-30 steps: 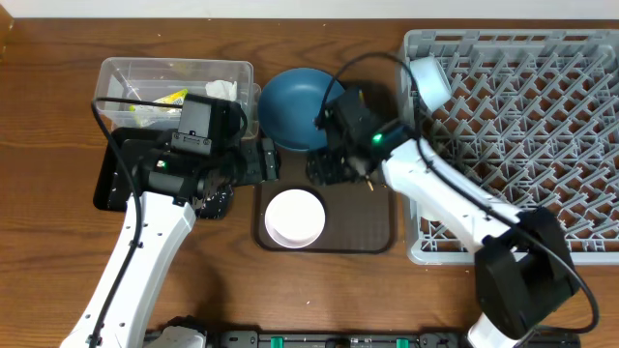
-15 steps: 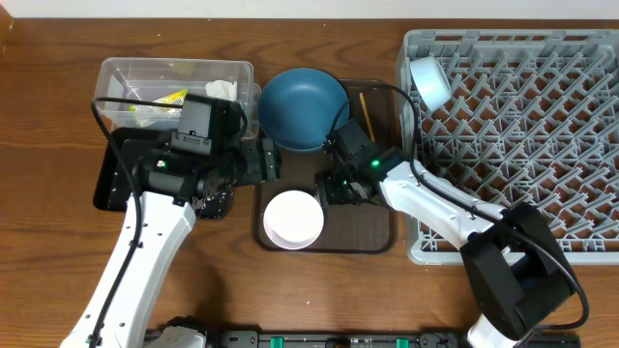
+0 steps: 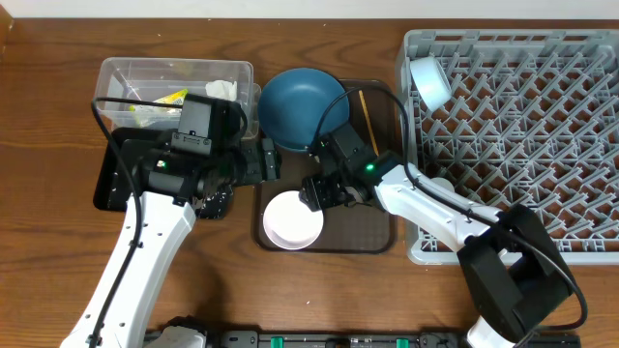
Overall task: Sort waste into correct bins and load items into the dishwasher rack
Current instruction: 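Reach right gripper to the pink bowl on the brown tray and grasp it, then carry the pink bowl with right gripper and set it in the rack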
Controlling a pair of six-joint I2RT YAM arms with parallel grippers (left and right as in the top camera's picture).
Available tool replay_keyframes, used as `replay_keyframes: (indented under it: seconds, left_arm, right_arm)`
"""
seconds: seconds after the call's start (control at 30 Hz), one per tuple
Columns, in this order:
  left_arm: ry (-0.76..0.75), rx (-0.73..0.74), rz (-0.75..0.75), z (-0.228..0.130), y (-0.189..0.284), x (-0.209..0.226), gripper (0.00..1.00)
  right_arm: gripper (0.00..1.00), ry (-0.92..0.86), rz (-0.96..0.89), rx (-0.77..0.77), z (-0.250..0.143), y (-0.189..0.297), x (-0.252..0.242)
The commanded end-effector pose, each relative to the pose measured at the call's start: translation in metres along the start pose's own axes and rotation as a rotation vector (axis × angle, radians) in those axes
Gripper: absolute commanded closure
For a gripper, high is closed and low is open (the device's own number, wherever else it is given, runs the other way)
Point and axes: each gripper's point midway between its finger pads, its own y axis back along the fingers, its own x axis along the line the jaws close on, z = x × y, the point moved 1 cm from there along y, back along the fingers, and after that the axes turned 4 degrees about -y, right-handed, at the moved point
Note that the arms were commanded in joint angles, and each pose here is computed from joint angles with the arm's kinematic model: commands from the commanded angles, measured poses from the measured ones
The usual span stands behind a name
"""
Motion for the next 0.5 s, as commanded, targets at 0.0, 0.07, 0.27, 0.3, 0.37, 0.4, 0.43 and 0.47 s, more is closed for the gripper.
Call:
replay_keyframes:
  seconds: [0.0,0.07,0.27,0.3,0.37,0.4,0.43,0.47]
  left_arm:
    - [-0.011,-0.024,0.001,0.007,0.006,-0.002,0.12]
    - [-0.011,-0.024,0.001,0.007,0.006,-0.002,0.12]
    - [-0.011,-0.024,0.001,0.007,0.006,-0.002,0.12]
    - [-0.011,-0.025,0.001,0.007,0.006,-0.001,0.12]
    - [-0.011,-0.025,0.001,0.007,0.006,-0.001,0.12]
    - [-0.011,-0.024,0.001,0.007,0.006,-0.002,0.12]
    - [-0.011,-0.025,0.001,0.007,0.006,-0.001,0.12]
    - [-0.011,-0.024,0.001,0.007,0.006,-0.002,0.12]
  right_arm:
    - [0.47,0.044,0.006,0.040,-0.009,-0.001,-0.001]
    - [0.48,0.032,-0.023,0.061,-0.014,-0.001,-0.007]
    - [0.59,-0.027,-0.052,0.097,-0.022,-0.011,-0.017]
    - [0.61,-0.034,-0.055,0.102,-0.023,-0.013,-0.018]
    - [0.64,-0.049,-0.059,0.105,-0.023,-0.014,-0.020]
    - [0.67,-0.058,-0.060,0.105,-0.023,-0.014,-0.021]
    - [0.69,-0.060,-0.061,0.106,-0.022,-0.014,-0.022]
    - [0.72,-0.066,-0.063,0.108,-0.023,-0.015,-0.023]
